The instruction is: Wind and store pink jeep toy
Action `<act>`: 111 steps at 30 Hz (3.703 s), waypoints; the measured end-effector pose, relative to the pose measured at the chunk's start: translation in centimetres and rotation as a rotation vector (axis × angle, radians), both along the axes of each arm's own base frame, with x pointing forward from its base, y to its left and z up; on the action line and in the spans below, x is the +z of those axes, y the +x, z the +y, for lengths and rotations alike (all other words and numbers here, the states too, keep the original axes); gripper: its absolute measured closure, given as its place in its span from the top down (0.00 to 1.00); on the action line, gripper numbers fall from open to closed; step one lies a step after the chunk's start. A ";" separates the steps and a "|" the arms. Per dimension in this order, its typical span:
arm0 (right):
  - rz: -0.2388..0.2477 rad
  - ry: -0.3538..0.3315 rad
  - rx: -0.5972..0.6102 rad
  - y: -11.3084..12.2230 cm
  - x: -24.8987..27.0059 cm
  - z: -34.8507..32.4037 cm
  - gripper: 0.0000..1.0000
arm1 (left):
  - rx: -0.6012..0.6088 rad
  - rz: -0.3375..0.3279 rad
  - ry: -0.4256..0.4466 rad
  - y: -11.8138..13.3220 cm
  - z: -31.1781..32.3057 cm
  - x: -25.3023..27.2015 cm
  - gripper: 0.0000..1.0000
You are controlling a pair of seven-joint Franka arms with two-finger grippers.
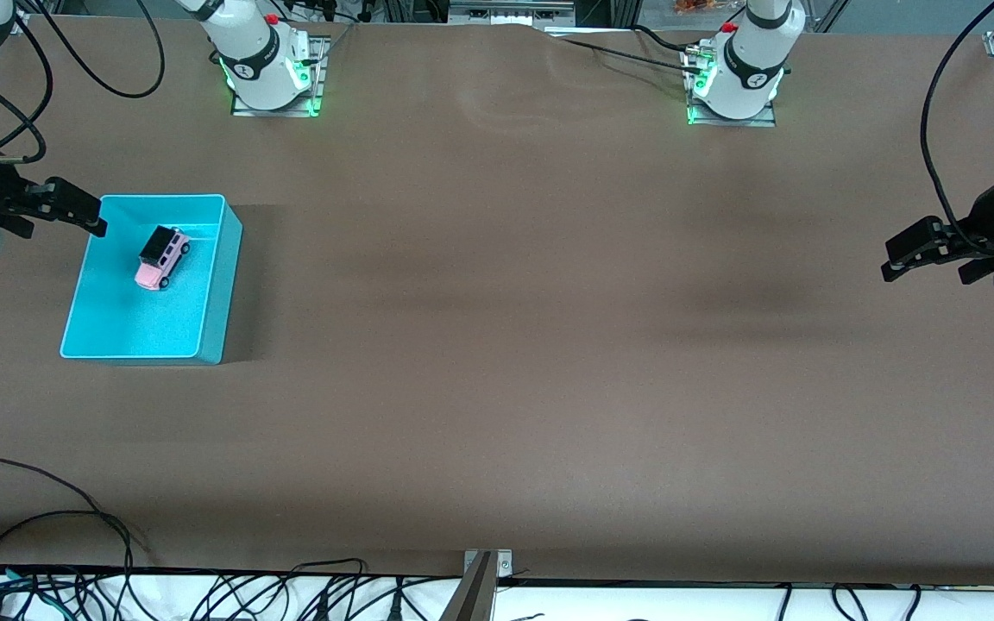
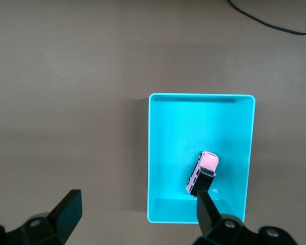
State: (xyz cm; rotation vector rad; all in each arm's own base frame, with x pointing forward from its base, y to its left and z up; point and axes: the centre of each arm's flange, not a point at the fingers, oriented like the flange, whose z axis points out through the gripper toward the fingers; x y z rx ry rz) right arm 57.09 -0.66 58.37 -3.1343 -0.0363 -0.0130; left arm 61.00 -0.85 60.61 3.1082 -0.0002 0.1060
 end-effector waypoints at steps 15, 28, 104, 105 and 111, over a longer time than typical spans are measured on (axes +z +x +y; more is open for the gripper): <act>-0.005 -0.001 -0.012 0.0 0.1 -0.8 1.00 | 0.000 0.000 0.000 0.0 0.0 0.0 1.00; -0.005 -0.001 -0.010 0.0 0.1 -0.8 1.00 | 0.000 0.000 0.000 0.0 0.0 0.0 1.00; -0.034 -0.001 -0.002 0.5 0.1 -0.5 1.00 | -0.001 0.000 0.000 0.0 -0.1 0.0 1.00; -0.034 -0.001 -0.002 0.5 0.1 -0.5 1.00 | -0.001 0.000 0.000 0.0 -0.1 0.0 1.00; -0.033 -0.001 -0.001 0.5 0.1 -0.5 1.00 | -0.001 0.000 0.000 0.0 -0.1 0.0 1.00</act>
